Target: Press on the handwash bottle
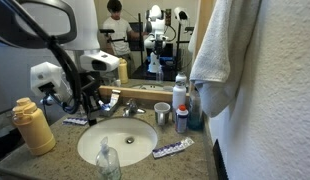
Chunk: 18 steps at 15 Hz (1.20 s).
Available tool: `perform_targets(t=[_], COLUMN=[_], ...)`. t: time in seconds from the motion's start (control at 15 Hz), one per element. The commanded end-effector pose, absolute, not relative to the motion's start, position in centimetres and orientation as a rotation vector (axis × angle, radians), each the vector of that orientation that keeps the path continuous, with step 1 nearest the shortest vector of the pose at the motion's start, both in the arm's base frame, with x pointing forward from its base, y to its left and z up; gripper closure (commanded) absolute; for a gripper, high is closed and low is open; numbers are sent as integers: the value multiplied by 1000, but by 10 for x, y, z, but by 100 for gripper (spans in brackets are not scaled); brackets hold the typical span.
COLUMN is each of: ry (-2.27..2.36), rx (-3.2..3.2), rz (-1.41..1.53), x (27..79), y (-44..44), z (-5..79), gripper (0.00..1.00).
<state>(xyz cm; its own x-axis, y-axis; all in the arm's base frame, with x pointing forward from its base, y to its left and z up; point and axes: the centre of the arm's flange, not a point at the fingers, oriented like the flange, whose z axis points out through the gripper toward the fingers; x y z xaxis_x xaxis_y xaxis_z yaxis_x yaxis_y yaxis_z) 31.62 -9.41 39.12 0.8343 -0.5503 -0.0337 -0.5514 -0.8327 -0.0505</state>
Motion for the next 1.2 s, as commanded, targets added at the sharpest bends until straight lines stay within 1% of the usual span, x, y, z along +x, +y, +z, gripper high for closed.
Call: perform_targets(t=[0.0,0.53,1.13], ry=[950,959,969], rx=[-2970,-2957,-2965], rz=[55,139,83], x=[316,325,341], y=[-102,-112,-121], z=[380,351,321], gripper=[100,100,99])
